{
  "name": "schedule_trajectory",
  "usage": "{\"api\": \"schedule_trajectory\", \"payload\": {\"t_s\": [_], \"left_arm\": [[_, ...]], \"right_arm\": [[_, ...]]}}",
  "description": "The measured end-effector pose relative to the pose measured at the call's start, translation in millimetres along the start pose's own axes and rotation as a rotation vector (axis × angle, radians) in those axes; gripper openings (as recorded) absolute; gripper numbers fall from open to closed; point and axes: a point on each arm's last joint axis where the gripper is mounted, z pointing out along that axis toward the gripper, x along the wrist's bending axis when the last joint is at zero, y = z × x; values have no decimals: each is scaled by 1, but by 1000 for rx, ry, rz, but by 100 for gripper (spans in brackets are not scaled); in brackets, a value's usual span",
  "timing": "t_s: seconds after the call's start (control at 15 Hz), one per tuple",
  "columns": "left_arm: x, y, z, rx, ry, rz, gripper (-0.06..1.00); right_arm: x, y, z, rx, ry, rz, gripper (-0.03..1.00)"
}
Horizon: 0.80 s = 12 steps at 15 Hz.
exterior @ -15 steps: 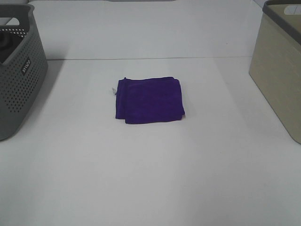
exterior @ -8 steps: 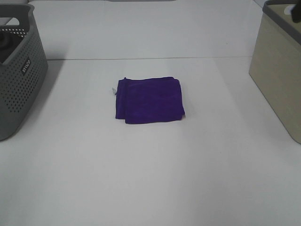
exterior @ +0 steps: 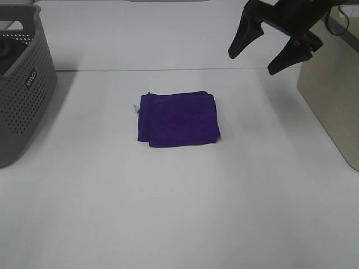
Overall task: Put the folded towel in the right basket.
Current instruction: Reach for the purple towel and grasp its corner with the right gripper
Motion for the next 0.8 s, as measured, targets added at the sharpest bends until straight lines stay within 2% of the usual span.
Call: {"api": "schedule_trajectory", "payload": {"t_s": [0.4,0.8], "left_arm": [[0,0,0,0,0,0,99],[0,0,0,0,0,0,99]], "right_arm": [[-45,21,87,82,54,88,96],[-65,23,120,49,52,142,96]]}}
